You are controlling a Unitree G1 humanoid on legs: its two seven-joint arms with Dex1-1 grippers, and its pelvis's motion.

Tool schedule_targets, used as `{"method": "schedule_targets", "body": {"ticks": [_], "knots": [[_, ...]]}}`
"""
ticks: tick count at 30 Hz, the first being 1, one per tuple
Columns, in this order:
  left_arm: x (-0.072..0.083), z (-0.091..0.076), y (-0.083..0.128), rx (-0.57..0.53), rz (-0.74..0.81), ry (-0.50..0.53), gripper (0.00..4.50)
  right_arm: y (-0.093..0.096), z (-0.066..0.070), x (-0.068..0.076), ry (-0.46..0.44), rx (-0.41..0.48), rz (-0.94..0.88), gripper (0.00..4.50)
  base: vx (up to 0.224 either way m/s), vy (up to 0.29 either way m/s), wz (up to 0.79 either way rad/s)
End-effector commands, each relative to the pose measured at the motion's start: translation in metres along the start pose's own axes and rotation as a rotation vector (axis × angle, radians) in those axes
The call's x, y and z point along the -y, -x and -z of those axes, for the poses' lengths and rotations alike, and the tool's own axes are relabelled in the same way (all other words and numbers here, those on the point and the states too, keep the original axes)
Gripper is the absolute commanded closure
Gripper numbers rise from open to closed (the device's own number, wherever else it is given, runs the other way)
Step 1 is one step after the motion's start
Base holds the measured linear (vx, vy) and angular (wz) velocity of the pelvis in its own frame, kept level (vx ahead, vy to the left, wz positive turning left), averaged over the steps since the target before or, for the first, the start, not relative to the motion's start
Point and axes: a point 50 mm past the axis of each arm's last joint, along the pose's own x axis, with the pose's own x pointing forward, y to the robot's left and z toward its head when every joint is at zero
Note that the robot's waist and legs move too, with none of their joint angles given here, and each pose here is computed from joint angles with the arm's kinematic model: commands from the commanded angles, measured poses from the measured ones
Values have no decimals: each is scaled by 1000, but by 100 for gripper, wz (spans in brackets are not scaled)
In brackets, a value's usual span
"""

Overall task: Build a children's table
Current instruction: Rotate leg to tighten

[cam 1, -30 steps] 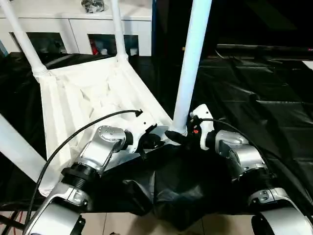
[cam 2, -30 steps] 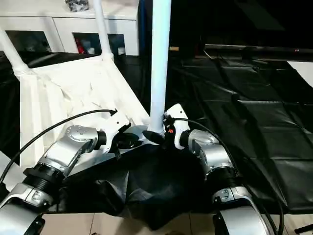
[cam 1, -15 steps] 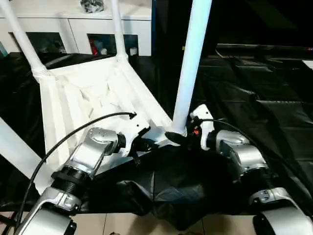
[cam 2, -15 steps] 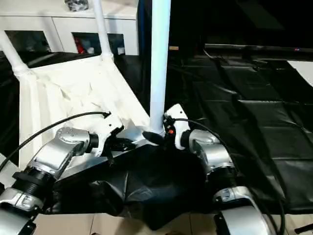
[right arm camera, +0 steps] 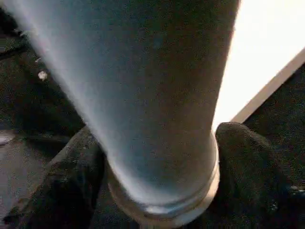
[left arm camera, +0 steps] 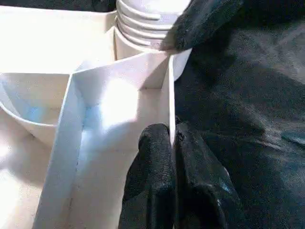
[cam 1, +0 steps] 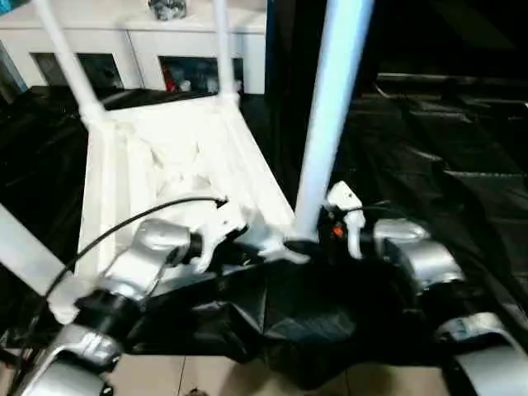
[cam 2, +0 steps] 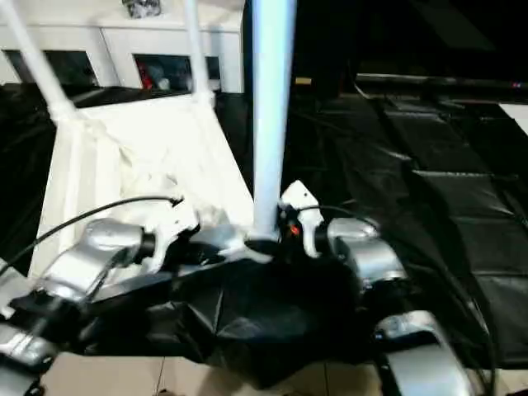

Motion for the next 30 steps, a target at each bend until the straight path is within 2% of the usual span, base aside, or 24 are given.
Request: {"method": "schedule_targets", "body": {"ticks": [1,8,11,14,18,22,23,25,28,29,30], "knots": [[16,0,-11,35,150,-7,450,-1,3,-3,14,-42,-38,112,0,0,0],[17,1,-9,40,165,2,450,-3,2,-5,-4,-30,-62,160,0,0,0],[17,1,-10,51,159,15,450,-4,3,-7,-16,-23,-67,165,0,0,0],[12,-1,-16,64,94,35,450,-10,6,-8,-67,15,-26,166,0,0,0],[-1,-16,-33,97,-69,86,450,-29,18,-1,-167,27,233,168,0,0,0],[-7,-24,-45,108,-168,124,450,-40,22,0,-217,24,360,168,0,0,0],[-8,-29,-55,105,-204,138,450,-51,24,1,-250,1,469,168,0,0,0],[-7,-32,-62,92,-204,124,450,-59,21,-1,-238,4,511,168,0,0,0],[-4,-32,-65,81,-174,99,450,-67,16,-7,-216,37,456,168,0,0,0],[-3,-32,-66,79,-167,96,450,-68,15,-8,-221,46,439,114,0,0,0],[-3,-32,-64,89,-154,83,450,-66,13,-8,-233,58,413,100,0,0,0]]}}
